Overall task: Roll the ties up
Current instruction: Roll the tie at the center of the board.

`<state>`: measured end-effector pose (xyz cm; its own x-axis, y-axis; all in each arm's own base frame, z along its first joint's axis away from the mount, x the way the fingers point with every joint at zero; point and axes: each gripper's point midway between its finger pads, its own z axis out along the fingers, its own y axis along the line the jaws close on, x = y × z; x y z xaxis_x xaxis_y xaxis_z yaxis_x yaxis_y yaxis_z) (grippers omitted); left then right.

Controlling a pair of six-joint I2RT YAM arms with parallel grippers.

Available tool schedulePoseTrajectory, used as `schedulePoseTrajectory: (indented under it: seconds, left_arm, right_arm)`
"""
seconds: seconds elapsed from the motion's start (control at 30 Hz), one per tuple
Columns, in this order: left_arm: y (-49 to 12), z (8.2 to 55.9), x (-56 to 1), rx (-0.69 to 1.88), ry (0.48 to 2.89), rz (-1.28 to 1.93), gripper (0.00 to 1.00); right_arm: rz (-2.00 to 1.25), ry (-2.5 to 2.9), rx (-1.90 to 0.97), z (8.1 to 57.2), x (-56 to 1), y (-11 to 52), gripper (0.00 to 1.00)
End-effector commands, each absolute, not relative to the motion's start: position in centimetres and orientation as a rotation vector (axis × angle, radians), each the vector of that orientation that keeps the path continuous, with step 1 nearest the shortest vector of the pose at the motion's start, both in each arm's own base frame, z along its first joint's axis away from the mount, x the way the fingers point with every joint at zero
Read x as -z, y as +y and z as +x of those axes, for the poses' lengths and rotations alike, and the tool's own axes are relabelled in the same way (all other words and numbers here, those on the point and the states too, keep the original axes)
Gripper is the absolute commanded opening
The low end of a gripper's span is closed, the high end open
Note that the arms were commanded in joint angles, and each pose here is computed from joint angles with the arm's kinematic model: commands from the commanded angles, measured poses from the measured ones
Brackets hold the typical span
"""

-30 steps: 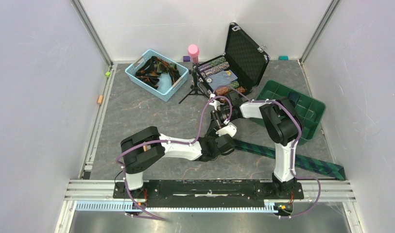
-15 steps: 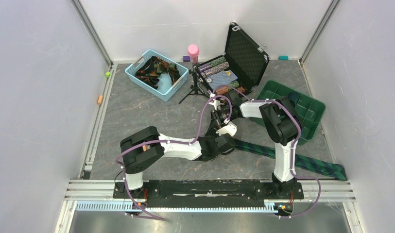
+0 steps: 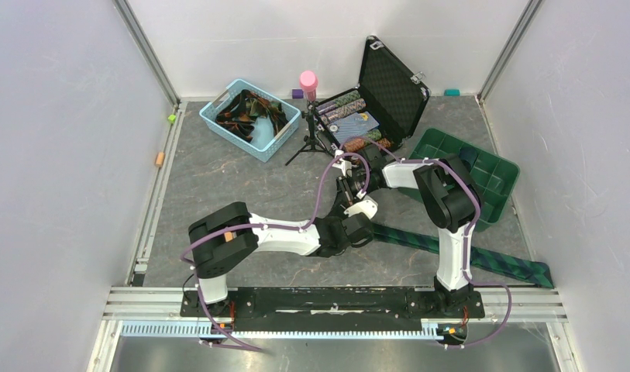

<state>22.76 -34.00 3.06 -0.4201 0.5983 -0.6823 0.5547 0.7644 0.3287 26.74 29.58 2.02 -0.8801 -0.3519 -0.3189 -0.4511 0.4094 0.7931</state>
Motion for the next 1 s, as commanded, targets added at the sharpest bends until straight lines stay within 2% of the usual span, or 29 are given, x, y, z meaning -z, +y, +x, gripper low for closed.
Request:
schedulePoseTrajectory:
  seconds: [0.0, 0.13, 0.33, 0.53, 0.63, 0.8, 0.97]
  left_arm:
    - [-33.7, 21.9, -3.6, -0.046, 2.129, 0.898, 0.59]
    - [-33.5, 21.9, -3.3, -0.062, 2.128, 0.905, 0.49]
    - [-33.1, 22.2, -3.1, -0.096, 2.120, 0.907, 0.41]
    - [-32.9, 22.1, -2.5, -0.116, 2.120, 0.939, 0.40]
    - [-32.8, 22.0, -2.2, -0.123, 2.124, 0.958, 0.40]
    - [-32.7, 21.8, -2.0, -0.127, 2.123, 0.979, 0.43]
    - [-32.8, 21.8, -1.9, -0.128, 2.122, 0.991, 0.45]
  right_arm:
    - [-0.713, 2.588, -1.397, 27.1, -0.4, 29.2, 0.02]
    - [-0.702, 2.566, -1.408, 27.4, -0.9, 29.4, 0.02]
    - [-0.685, 2.516, -1.407, 28.3, -2.2, 30.0, 0.03]
    - [-0.597, 2.379, -1.343, 31.4, -6.4, 29.9, 0.24]
    - [-0.558, 2.311, -1.342, 32.3, -8.5, 29.2, 0.28]
    - [-0.604, 2.310, -1.471, 30.1, -9.1, 29.3, 0.30]
    - [-0.662, 2.376, -1.547, 27.6, -7.1, 29.0, 0.23]
